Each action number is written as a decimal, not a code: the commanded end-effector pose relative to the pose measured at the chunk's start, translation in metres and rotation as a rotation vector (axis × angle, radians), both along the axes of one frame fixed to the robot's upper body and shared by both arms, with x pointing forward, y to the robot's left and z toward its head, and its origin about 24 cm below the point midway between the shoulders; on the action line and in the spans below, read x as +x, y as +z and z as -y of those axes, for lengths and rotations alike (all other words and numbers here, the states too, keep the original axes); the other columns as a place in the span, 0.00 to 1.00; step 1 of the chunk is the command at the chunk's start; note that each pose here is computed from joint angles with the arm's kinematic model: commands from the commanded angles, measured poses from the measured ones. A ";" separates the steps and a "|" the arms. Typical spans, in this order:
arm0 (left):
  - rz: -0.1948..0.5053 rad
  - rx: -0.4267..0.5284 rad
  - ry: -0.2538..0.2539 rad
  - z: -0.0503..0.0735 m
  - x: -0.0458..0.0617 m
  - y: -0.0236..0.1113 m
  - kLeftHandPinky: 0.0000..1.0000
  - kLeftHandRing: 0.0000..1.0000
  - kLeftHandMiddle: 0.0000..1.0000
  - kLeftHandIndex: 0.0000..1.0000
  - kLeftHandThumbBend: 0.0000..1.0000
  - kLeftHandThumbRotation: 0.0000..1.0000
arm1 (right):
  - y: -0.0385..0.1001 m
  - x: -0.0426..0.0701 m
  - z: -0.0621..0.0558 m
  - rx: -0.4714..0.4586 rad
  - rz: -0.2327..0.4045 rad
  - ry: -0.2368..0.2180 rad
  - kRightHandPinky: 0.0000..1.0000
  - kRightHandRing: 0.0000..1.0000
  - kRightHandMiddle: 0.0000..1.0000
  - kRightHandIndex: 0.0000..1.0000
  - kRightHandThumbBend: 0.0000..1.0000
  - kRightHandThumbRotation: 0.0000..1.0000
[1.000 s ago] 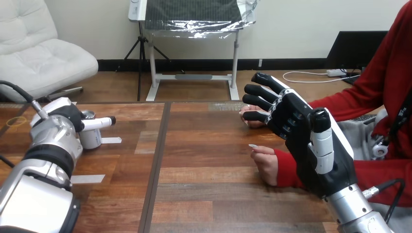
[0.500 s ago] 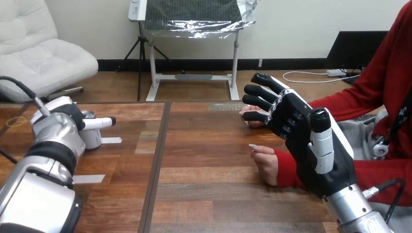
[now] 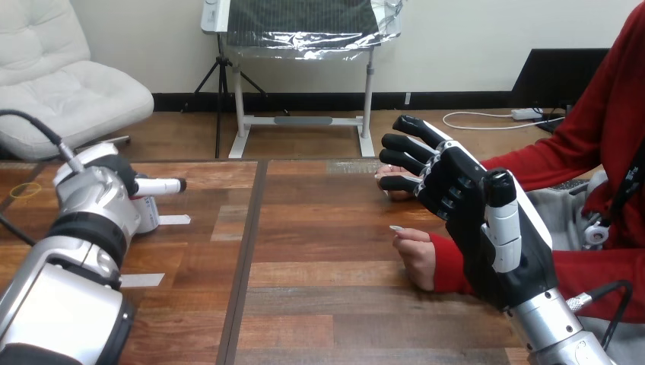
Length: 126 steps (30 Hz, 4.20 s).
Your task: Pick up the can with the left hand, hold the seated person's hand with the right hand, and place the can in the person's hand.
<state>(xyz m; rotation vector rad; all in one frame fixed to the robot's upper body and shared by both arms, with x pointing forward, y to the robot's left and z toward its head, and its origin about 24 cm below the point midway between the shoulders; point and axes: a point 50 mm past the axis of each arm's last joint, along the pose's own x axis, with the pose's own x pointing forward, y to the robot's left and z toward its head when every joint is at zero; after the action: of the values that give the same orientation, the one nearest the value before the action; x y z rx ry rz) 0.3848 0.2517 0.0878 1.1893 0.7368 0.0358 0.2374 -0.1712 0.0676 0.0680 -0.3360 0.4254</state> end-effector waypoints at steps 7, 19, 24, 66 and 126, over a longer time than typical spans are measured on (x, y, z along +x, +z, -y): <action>0.152 0.049 -0.064 0.017 0.022 0.053 0.85 0.88 0.87 0.83 0.72 0.64 | 0.017 0.008 -0.003 0.017 0.066 0.005 0.77 0.86 0.86 0.88 0.86 1.00; 0.280 0.039 -0.072 0.019 0.024 0.067 0.76 0.84 0.84 0.81 0.71 0.53 | 0.016 0.008 -0.003 0.009 0.053 -0.006 0.79 0.87 0.87 0.88 0.86 1.00; 0.324 0.055 -0.074 0.020 0.025 0.073 0.71 0.81 0.82 0.79 0.71 0.50 | 0.015 0.009 -0.003 0.006 0.052 -0.013 0.79 0.87 0.87 0.88 0.85 1.00; 0.663 0.139 -0.277 0.024 0.024 0.090 0.88 0.89 0.90 0.89 0.65 0.69 | 0.012 0.013 -0.004 0.021 0.036 -0.018 0.79 0.87 0.86 0.88 0.84 1.00; 0.311 0.468 -0.355 0.018 0.026 0.056 0.97 0.98 0.98 0.96 0.73 0.85 | 0.010 0.010 -0.006 0.020 0.041 -0.009 0.77 0.86 0.86 0.88 0.83 1.00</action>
<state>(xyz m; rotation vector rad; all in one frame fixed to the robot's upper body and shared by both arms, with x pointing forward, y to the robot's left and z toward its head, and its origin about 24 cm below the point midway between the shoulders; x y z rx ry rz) 0.4011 0.2443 0.1213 1.6672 0.2918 0.0724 0.2389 -0.1690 0.0618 0.0804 -0.2977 0.4008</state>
